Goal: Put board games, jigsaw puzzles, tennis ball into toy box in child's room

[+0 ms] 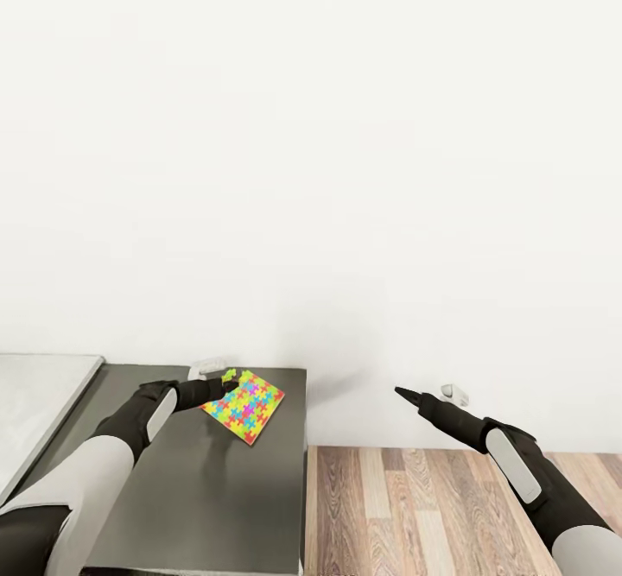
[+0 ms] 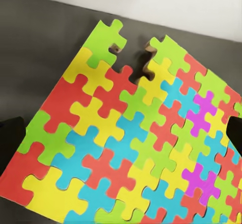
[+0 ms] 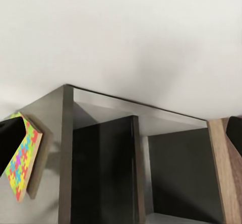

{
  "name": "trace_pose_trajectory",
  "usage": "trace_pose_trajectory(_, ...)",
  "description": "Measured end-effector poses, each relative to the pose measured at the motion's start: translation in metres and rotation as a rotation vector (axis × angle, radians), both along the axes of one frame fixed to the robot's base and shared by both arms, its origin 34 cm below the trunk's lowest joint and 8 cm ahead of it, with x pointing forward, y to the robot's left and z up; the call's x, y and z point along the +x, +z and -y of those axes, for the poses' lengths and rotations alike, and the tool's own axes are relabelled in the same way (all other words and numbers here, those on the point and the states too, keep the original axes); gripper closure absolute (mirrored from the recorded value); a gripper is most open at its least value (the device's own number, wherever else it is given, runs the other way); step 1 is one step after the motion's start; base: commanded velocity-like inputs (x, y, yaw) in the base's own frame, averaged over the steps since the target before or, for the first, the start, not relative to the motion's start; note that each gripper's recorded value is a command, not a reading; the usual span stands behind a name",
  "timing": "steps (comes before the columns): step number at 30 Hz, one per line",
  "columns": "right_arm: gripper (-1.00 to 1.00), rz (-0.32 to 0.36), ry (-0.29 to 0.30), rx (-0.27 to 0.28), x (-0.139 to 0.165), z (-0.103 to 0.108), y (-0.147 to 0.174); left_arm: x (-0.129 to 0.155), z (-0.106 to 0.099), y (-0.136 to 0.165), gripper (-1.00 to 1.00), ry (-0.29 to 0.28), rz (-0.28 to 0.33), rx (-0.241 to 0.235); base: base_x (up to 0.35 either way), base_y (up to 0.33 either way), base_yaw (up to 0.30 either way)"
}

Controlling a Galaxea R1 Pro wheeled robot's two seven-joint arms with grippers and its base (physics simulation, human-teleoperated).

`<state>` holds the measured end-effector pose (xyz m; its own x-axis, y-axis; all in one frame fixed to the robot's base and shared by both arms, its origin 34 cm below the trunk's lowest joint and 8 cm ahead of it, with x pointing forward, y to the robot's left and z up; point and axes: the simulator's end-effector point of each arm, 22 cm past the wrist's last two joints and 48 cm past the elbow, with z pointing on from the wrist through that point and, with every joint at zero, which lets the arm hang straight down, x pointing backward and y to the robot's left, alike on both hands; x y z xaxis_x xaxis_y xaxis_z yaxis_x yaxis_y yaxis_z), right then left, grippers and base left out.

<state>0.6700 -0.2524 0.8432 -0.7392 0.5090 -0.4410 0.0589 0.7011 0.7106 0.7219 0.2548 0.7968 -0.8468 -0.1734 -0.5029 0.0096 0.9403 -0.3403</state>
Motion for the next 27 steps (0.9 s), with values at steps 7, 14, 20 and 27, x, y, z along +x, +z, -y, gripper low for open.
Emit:
trace_pose_trajectory(7, -1.0, -0.009, 0.0, 0.002, -0.0016, 0.0001, -0.0059, -0.0012, -0.0071, -0.0057, -1.0, 0.005, -0.008, 0.008, 0.0, 0.0, 0.0)
trace_pose_trajectory(14, -1.0, -0.009, -0.003, 0.002, -0.0016, 0.0005, -0.0077, -0.0021, -0.0086, -0.0086, -1.0, 0.007, -0.012, 0.012, 0.0, 0.0, 0.0)
trace_pose_trajectory(20, -1.0, -0.005, -0.004, 0.0, -0.001, 0.0009, -0.0076, -0.0025, -0.0091, -0.0096, -1.0, 0.009, -0.016, 0.018, 0.0, 0.0, 0.0)
trace_pose_trajectory(27, -1.0, -0.006, -0.004, -0.002, -0.0013, 0.0013, -0.0084, -0.0025, -0.0105, -0.0097, -1.0, 0.011, -0.016, 0.021, 0.0, 0.0, 0.0)
